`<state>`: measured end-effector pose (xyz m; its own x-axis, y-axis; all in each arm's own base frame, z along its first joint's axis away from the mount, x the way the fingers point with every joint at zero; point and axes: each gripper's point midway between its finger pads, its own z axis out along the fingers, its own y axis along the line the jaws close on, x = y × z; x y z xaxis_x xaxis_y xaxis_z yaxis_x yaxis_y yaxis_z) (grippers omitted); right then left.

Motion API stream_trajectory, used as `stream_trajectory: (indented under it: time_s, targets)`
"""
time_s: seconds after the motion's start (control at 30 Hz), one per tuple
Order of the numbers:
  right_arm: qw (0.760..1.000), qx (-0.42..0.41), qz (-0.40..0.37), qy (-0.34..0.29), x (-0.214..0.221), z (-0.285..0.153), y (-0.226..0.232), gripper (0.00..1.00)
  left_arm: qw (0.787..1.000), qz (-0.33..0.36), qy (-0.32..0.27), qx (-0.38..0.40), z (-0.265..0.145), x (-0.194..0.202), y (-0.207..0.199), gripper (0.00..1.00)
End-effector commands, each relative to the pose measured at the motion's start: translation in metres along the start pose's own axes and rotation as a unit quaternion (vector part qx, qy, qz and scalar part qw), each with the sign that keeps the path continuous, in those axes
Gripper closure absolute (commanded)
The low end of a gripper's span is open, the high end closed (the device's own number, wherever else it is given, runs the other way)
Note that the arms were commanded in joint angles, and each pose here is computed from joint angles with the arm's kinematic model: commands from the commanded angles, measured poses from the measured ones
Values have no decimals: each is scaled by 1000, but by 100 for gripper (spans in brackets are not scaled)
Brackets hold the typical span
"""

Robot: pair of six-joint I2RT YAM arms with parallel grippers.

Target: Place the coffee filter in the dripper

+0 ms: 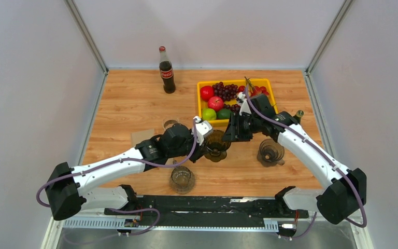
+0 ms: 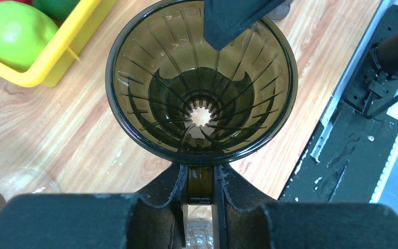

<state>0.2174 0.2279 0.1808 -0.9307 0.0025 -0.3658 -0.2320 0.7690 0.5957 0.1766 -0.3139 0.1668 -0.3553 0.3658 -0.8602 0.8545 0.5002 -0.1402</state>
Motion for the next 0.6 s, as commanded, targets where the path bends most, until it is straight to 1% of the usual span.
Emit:
stream_trajectory:
  time_s: [0.0,0.17,0.2,0.27,0.3,0.4,0.47,0.57]
  targets:
    - [994,33,-34,-102,-41,-31,9,45,998,2,-65,-17,-9,-32,5,100]
    - [973,102,-22,-207,-71,-63,-5,2,996,-3,-77,-44,-15,-34,13,100]
    - [966,117,-17,-229,-76,-70,-10,0,996,-4,-79,-46,-16,-35,14,100]
    - [950,152,-9,-274,-85,-87,-21,0,993,-13,-91,-73,-20,-38,23,100]
    - [940,171,5,-295,-87,-93,-29,0,991,-18,-98,-91,-22,-41,29,100]
    - [908,220,47,-353,-92,-109,-53,0,987,-26,-112,-112,-27,-48,36,100]
    - [894,238,56,-375,-92,-115,-64,0,982,-34,-125,-138,-34,-55,44,100]
    - [886,256,55,-382,-87,-113,-77,0,967,-53,-153,-198,-51,-68,62,100]
